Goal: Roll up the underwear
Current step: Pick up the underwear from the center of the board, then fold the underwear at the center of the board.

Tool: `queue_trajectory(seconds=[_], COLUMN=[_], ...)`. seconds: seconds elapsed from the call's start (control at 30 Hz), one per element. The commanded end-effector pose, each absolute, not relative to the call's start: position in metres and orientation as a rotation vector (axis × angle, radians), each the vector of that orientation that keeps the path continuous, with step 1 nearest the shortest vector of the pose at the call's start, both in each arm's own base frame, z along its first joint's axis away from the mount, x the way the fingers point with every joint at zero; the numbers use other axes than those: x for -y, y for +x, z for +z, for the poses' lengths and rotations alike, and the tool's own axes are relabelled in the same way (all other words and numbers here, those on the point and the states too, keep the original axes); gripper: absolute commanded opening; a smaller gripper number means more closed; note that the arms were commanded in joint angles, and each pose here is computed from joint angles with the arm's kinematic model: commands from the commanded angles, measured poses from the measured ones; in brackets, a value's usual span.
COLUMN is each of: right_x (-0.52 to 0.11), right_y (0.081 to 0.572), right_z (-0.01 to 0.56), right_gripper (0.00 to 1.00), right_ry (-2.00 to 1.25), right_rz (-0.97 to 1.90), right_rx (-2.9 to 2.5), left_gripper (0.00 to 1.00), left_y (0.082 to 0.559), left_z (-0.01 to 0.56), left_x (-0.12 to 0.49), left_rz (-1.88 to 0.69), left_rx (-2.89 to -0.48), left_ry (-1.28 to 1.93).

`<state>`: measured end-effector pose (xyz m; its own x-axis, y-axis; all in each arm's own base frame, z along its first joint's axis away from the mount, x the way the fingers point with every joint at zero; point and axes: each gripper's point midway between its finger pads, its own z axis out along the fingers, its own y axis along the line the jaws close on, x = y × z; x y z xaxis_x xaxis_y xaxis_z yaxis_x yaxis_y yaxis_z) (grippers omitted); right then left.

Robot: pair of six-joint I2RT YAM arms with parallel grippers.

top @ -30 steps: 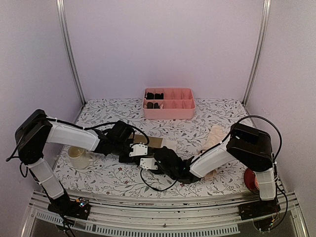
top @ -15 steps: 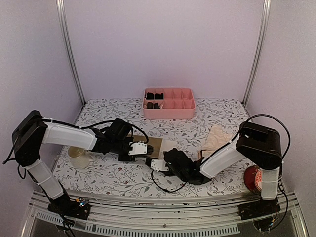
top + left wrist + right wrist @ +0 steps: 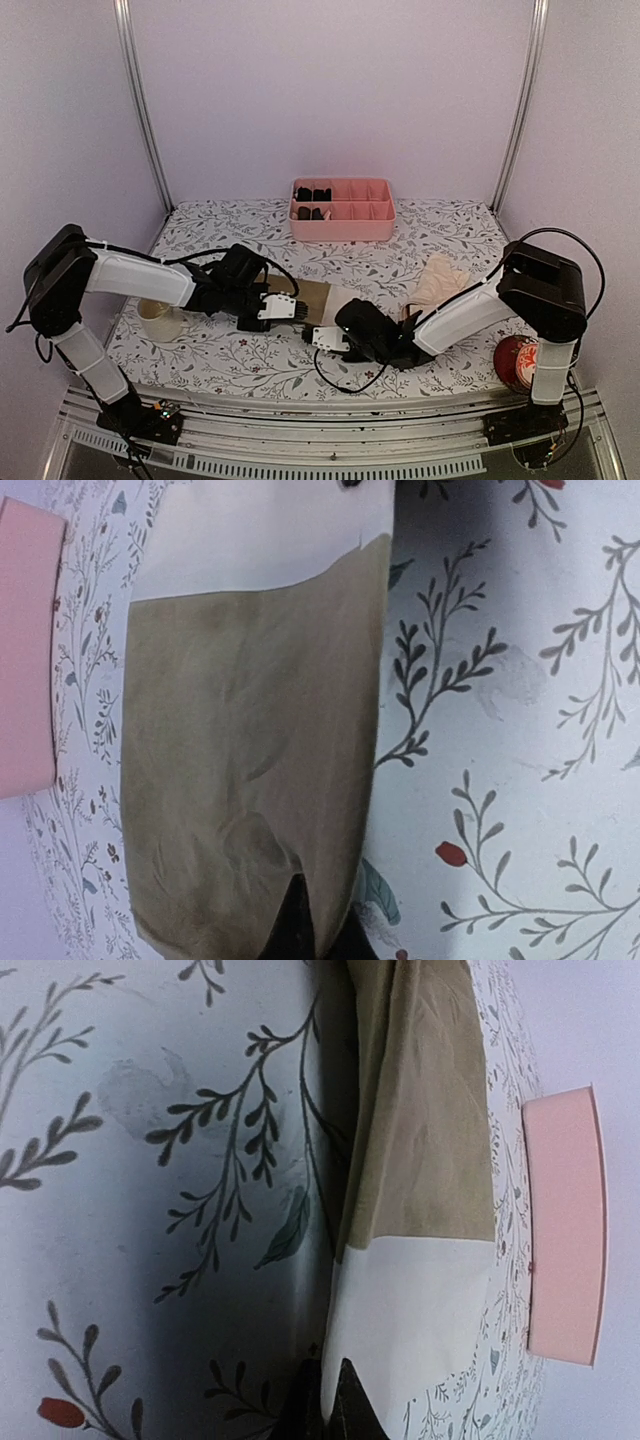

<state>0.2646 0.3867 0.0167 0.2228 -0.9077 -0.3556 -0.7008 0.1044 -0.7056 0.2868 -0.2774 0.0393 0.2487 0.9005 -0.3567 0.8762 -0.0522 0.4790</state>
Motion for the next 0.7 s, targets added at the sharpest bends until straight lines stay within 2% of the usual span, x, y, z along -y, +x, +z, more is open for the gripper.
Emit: queue_trajectory(seconds=[0.0,0.37,0.67], right_x=[-0.371,-0.382,-0.373], right_y=[0.229,0.195,0.216], right_z=[0.001,0.06,0.062], right_gripper=[0.02,0.02,0.02], right_ry=[-1.851,-1.895,-1.865], right_rz=[-0.136,0.145,0.101], right_rx=[-1.677,-1.764,-1.849], left_gripper=[0.0,0.0,0.0], left_y=[0.274,0.234,0.234], left_z=[0.039,0.051,0.058], left_x=[0.266,0.254,0.254], left_rz=[0.031,-0.066,-0.057], left_rx=[-1.57,-1.435,-1.403], left_ry=[1.978,2.1,2.16])
